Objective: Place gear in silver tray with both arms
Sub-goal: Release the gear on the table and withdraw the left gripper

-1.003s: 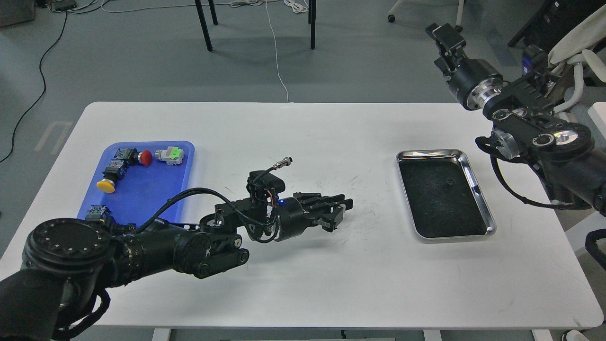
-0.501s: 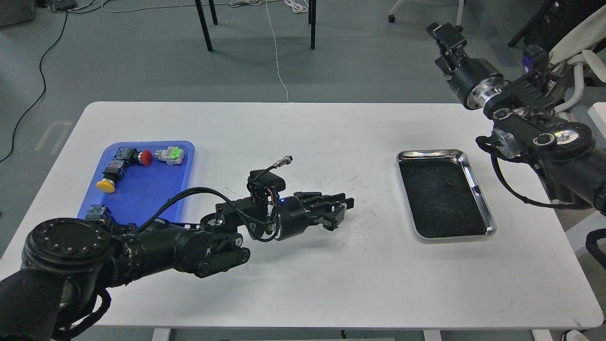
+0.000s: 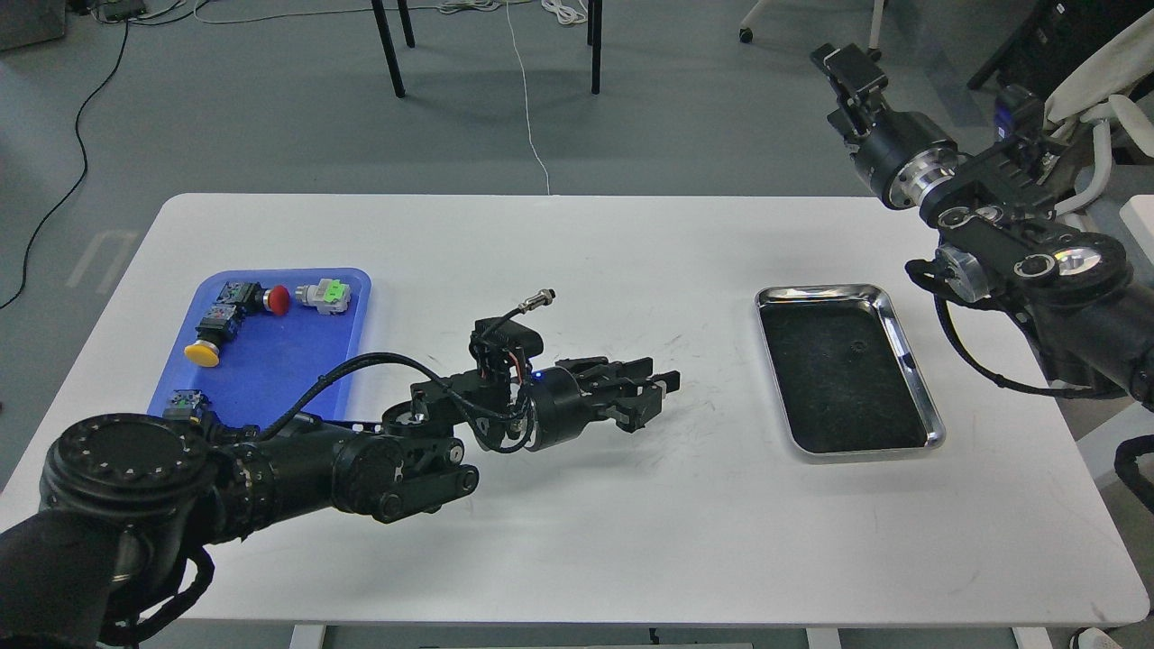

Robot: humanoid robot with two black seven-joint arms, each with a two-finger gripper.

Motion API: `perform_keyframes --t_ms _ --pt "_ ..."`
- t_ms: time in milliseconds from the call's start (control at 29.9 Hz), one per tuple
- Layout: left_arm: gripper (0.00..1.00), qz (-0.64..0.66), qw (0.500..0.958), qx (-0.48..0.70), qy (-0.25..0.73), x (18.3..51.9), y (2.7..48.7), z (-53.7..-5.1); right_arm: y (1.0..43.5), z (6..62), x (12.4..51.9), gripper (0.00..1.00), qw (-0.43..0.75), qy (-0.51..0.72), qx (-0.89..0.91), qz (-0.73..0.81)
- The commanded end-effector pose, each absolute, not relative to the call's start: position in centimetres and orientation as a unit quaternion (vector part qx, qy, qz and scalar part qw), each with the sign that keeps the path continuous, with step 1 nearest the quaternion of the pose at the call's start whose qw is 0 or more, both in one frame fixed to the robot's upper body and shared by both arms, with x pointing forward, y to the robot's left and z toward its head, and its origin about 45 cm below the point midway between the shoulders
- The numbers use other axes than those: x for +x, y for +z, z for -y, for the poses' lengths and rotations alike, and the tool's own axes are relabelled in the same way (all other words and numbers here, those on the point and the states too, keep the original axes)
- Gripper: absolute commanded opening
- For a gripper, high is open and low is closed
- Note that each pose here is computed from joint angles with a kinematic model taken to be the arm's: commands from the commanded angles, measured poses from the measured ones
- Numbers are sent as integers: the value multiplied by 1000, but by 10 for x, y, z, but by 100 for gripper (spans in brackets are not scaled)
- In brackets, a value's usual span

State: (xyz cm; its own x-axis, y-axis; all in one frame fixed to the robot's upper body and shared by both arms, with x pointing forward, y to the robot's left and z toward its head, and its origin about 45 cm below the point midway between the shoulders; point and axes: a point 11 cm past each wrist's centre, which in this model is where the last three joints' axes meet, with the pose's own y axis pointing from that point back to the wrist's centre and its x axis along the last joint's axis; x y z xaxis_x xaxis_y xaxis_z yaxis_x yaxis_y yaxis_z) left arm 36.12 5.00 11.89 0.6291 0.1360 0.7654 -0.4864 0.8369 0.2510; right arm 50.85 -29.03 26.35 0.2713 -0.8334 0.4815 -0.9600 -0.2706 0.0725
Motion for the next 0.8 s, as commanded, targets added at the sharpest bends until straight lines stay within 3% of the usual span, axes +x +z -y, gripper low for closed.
perform_keyframes --t_ms 0,201,468,769 --pt "52 353 888 204 214 374 134 -47 272 283 511 95 177 184 785 565" --pt "57 301 893 142 303 418 194 -48 281 272 515 95 214 212 793 530" --pt "61 216 857 115 453 488 267 -194 287 238 511 95 242 221 820 469" --pt "61 154 797 62 581 500 309 -309 281 204 489 95 332 259 846 326"
